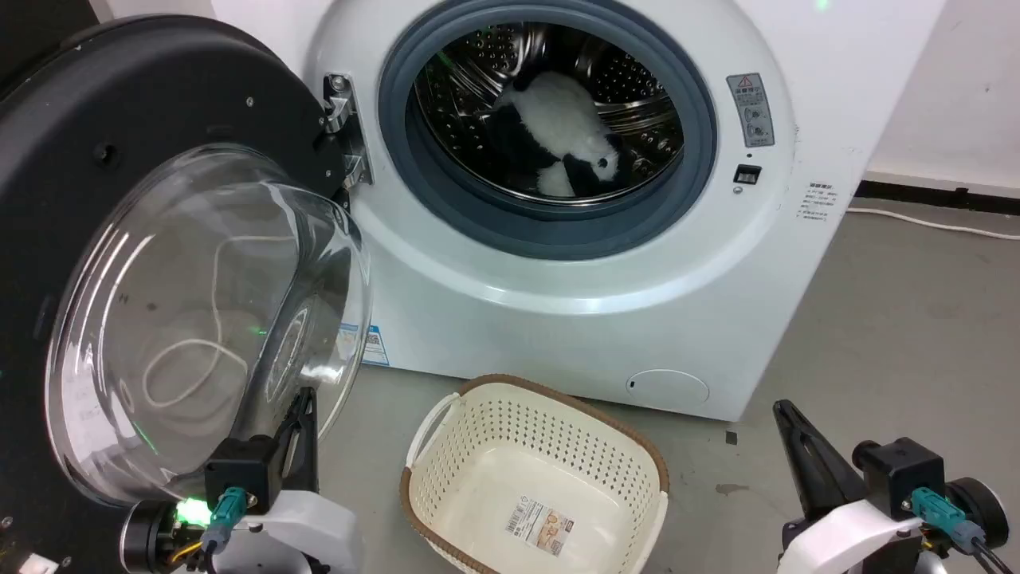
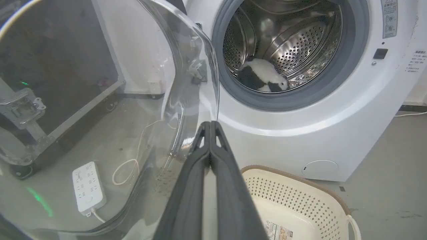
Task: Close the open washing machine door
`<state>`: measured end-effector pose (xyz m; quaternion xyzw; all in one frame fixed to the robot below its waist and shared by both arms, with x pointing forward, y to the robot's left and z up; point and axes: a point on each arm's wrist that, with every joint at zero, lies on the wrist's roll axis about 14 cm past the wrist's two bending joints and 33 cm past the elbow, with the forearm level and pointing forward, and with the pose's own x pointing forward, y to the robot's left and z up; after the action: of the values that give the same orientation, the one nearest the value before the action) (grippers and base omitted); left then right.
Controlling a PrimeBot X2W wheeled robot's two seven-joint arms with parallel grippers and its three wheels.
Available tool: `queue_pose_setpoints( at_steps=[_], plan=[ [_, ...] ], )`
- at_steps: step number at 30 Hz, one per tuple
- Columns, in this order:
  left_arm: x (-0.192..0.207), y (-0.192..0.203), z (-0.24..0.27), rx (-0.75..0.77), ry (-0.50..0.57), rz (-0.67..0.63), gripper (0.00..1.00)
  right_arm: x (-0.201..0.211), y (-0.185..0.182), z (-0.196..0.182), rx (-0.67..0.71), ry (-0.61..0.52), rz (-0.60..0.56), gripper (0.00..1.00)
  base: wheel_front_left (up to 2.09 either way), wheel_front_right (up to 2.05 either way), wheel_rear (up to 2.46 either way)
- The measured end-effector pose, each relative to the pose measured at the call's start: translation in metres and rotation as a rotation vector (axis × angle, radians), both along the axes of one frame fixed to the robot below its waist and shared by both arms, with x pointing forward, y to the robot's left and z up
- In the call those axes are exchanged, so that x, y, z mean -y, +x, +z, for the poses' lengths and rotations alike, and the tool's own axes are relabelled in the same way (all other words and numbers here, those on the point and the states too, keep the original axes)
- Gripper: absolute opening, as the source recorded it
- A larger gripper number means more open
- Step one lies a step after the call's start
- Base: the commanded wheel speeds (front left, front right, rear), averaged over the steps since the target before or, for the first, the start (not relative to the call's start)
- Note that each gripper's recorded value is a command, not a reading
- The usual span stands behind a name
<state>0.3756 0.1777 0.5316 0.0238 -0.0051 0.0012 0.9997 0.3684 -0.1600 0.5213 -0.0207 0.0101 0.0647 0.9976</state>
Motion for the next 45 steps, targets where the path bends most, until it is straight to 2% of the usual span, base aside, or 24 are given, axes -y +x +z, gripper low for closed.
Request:
queue_pose_setpoints(
  at_steps=[45],
  plan=[
    [0.0002,0.0000,0.0000,0.000,0.000,-0.001,0.00,0.0001,0.0000,0.0001,0.000,0.000,0.000,0.00,0.00,0.00,0.00]
  ],
)
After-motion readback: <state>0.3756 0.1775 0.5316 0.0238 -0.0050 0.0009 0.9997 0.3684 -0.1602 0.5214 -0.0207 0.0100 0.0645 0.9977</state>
